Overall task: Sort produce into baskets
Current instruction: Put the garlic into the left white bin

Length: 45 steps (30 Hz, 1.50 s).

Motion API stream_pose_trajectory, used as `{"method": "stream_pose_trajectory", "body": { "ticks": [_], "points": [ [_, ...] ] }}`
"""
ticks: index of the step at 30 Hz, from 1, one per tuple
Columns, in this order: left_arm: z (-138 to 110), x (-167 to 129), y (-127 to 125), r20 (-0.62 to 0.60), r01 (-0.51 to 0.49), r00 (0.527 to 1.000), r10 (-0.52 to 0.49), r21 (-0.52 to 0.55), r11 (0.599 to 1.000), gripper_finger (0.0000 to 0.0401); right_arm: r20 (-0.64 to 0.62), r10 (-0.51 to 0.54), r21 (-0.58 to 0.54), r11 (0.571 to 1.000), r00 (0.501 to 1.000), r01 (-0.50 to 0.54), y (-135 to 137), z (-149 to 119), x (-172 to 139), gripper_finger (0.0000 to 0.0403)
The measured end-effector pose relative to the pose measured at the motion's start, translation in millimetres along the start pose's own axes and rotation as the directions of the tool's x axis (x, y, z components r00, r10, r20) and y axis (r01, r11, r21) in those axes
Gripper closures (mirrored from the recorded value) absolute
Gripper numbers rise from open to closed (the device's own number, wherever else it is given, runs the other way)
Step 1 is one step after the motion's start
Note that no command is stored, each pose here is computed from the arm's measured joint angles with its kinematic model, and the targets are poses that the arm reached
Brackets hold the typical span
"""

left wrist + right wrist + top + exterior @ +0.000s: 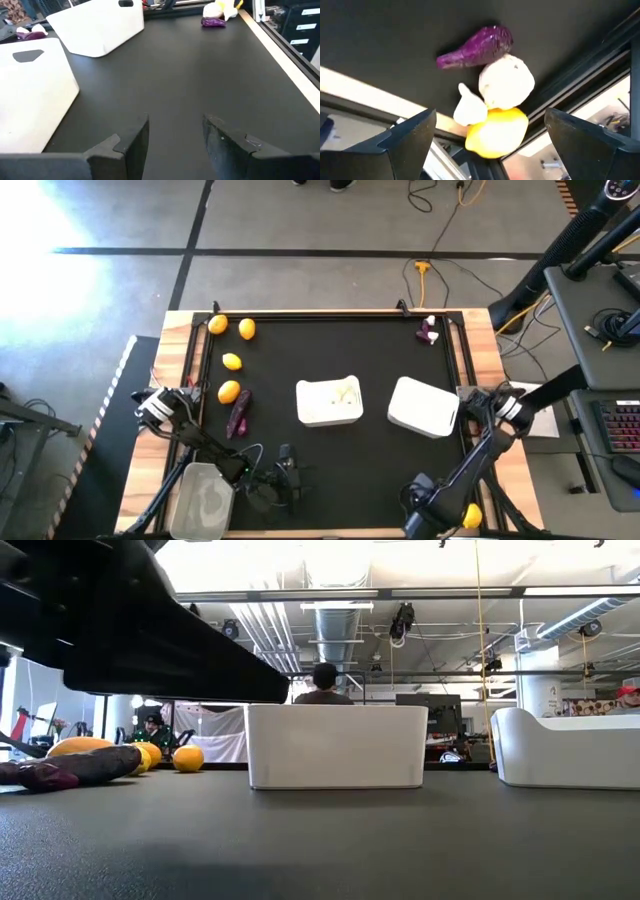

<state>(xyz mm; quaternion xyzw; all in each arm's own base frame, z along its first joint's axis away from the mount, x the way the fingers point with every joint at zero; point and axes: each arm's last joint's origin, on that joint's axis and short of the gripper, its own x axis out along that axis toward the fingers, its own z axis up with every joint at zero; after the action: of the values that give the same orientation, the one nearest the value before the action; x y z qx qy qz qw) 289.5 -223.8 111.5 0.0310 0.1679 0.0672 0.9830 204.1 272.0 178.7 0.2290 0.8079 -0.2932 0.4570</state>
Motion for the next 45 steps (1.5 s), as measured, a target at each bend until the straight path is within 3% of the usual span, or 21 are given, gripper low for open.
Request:
{"method": "stream_pose_trajectory", "body": {
  "ticks": [6,10,19,25,32,36,41,45],
  "points": [
    [1,0,-1,0.007,0.005,1.0,-0.005,-0.008,1.0,0.0235,-0.003,-0.06,-0.006,0.998,0.998,0.06,-7,8,16,0.0038],
    [1,0,-1,0.01,0.006,1.0,-0.006,-0.011,1.0,0.0235,-0.084,-0.095,0.012,0.995,0.992,0.096,-13,13,30,0.0038],
    [1,0,-1,0.009,0.006,1.0,-0.006,-0.011,1.0,0.0235,-0.145,0.004,-0.019,1.0,0.989,-0.007,-8,22,53,0.0046],
    [1,0,-1,0.009,0.005,1.0,-0.005,-0.01,1.0,0.0235,-0.141,0.009,-0.06,0.998,0.99,-0.017,-9,23,55,0.0108],
    [1,0,0,0.009,0.005,1.0,-0.005,-0.004,1.0,0.0235,-0.098,0.01,-0.192,0.981,0.995,-0.029,-7,23,52,0.0231],
    [1,0,0,0.008,0.004,1.0,-0.004,-0.003,1.0,0.0235,-0.096,0.026,-0.206,0.977,0.995,-0.046,-10,25,39,0.0287],
    [0,0,1,0.006,0.001,1.0,-0.001,0.015,1.0,0.0235,-0.04,0.094,-0.18,0.979,0.995,-0.099,-22,27,-7,0.0289],
    [0,1,1,0.006,-0.002,1.0,0.002,0.014,1.0,0.0235,0.129,0.161,-0.139,0.98,0.978,-0.143,-41,34,-56,0.0274]
  ]
}}
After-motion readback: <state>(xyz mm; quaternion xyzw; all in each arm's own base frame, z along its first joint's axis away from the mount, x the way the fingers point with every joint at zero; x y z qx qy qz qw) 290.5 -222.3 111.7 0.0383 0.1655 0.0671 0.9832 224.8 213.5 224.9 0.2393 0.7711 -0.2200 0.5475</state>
